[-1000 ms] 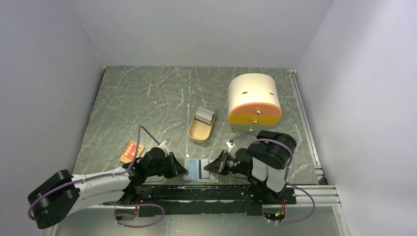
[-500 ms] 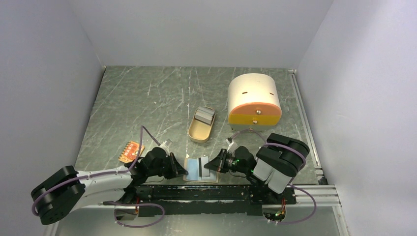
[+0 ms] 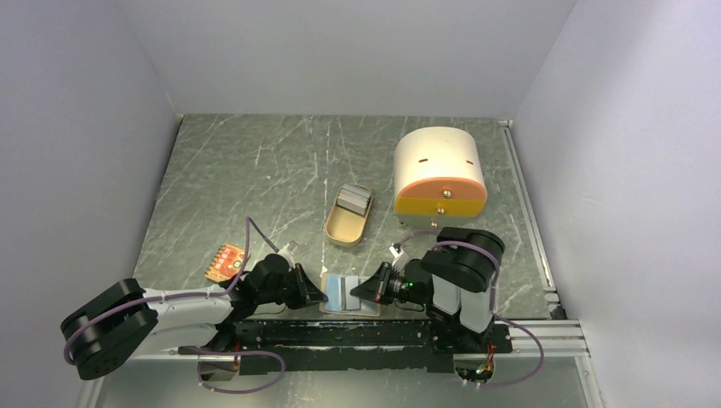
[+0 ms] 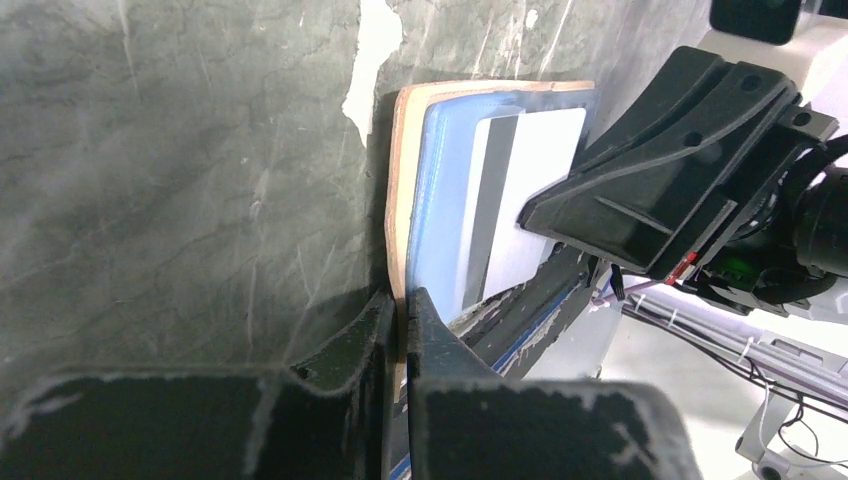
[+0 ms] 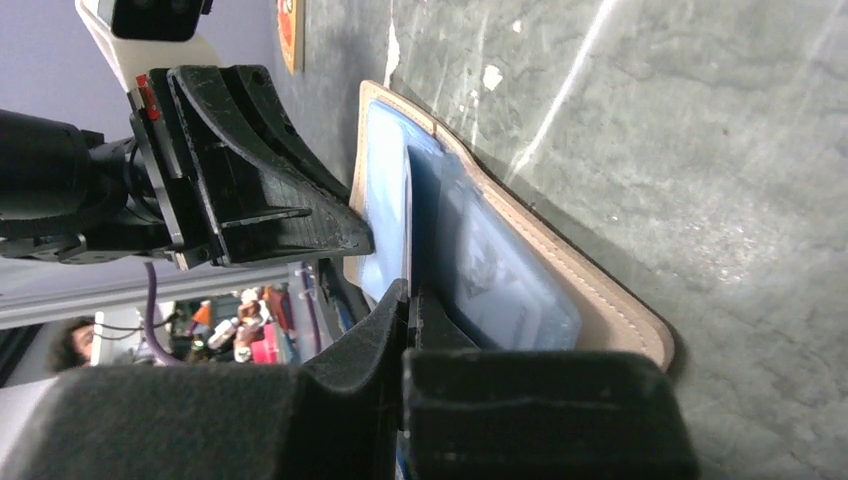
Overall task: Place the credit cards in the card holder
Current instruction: Insert the credit card into the card holder.
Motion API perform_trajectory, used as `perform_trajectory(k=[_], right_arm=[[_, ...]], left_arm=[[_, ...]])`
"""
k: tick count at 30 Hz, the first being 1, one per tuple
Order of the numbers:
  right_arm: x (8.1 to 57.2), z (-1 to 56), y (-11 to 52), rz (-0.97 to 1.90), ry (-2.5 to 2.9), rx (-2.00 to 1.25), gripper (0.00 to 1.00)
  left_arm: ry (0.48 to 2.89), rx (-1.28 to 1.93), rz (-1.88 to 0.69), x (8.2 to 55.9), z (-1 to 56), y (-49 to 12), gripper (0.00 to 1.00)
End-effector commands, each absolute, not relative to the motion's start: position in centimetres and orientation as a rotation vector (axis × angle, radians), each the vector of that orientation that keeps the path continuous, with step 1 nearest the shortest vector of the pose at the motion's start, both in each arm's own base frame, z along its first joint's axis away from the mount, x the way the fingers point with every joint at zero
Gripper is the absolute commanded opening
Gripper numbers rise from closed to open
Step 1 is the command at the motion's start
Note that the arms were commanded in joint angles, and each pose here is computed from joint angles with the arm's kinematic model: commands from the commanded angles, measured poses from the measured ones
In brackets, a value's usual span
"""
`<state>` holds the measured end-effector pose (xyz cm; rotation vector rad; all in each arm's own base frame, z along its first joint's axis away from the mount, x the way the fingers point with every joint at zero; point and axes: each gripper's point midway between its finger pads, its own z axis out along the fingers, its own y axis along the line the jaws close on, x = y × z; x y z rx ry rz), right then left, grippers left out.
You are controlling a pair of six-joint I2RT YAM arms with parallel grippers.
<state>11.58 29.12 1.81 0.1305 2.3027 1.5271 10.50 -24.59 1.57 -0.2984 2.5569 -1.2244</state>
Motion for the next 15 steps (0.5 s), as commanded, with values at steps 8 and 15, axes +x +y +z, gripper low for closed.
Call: perform_trajectory(k=[8, 15], right_arm=[[10.7, 0.8, 27.3, 1.537, 2.328, 0.308, 0.05], [10.8, 0.4, 27.1, 1.486, 2.351, 0.319, 0.20]], left_arm=[[2.505, -0.376, -1.258, 11.4, 2.4, -24.9, 0.09], [2.500, -0.389, -1.278, 11.2, 2.5, -24.9, 0.09]])
